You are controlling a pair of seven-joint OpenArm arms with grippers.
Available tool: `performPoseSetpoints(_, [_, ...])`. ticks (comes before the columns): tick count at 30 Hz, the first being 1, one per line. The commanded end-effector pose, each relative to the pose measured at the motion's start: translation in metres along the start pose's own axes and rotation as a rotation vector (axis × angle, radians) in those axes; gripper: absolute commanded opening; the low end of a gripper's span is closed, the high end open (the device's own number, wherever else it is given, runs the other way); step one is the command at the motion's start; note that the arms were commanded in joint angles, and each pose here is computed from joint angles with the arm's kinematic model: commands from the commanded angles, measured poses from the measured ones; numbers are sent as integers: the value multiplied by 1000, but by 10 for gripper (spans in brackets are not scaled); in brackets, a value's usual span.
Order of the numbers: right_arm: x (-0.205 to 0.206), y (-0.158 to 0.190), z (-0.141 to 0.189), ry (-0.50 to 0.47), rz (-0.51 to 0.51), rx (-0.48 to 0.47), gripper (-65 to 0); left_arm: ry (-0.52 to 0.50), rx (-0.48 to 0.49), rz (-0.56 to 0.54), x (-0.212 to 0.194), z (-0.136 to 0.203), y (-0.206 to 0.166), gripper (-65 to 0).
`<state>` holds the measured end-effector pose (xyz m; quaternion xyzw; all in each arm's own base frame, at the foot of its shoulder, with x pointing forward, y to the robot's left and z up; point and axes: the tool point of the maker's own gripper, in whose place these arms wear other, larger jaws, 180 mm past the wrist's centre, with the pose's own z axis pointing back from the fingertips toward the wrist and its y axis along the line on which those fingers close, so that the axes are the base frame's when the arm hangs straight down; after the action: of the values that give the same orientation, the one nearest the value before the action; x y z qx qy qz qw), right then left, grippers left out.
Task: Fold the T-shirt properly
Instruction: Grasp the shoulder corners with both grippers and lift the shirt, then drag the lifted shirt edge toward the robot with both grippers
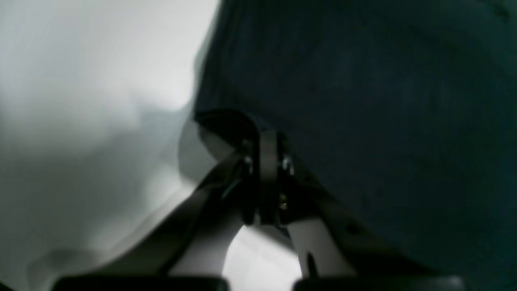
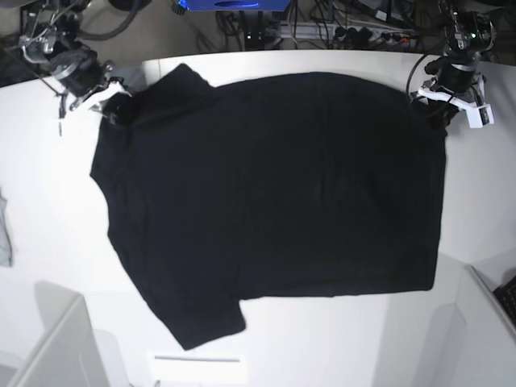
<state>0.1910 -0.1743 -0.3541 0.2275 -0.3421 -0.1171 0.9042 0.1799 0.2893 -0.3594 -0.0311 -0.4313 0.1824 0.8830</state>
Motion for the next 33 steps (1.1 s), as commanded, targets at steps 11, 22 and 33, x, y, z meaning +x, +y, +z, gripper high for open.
performPoseSetpoints(11, [48,5,-10,-104,-58,0,-650,-97,-20,1,33,-10,-8,-650])
performPoseSetpoints(22, [57,-8,-31,-92,-87,-9,-650,-92,0,44,32,-27,2,-650])
performPoseSetpoints(33, [71,-13,-55,-77,-67,-33,-650,-67,-9,52,39,-37,-1,-650])
